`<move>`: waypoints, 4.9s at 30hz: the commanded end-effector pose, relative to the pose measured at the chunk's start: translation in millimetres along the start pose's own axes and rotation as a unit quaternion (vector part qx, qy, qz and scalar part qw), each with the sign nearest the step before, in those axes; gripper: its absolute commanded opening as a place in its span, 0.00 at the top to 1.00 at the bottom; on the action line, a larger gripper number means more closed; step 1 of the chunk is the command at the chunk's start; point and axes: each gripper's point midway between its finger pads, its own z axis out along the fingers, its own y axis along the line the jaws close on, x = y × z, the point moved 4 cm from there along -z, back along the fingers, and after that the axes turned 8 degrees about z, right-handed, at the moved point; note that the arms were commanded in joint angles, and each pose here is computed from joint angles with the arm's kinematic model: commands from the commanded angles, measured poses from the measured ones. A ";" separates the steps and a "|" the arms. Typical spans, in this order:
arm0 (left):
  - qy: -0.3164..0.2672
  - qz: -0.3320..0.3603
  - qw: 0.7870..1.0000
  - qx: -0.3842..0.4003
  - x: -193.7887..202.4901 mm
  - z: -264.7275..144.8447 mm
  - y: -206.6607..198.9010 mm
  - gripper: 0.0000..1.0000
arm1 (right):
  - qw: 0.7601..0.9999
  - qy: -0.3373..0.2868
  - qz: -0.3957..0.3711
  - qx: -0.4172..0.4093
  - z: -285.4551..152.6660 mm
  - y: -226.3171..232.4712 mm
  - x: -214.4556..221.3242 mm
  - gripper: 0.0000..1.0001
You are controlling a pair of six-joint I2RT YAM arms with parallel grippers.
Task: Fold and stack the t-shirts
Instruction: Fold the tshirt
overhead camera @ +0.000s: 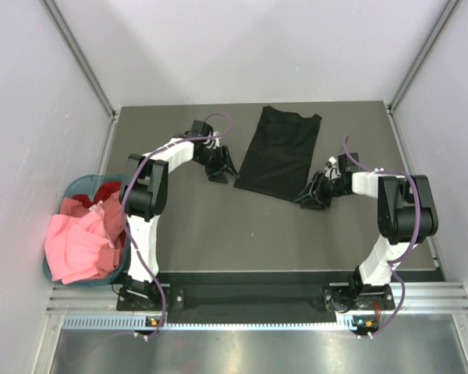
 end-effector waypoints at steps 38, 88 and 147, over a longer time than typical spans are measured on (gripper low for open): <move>0.045 -0.051 0.998 0.012 26.8 5.5 -8.3 0.47 | 1.000 -0.024 0.006 0.014 10.6 -24.3 -15.8 0.79; 0.030 -0.021 0.999 -0.025 48.7 5.8 5.8 1.00 | 1.000 -0.007 -0.009 0.014 2.8 -34.9 10.6 1.00; -0.009 0.006 1.000 0.018 76.9 -25.9 2.7 0.37 | 0.991 -0.024 -0.106 0.083 12.5 -42.6 24.1 0.77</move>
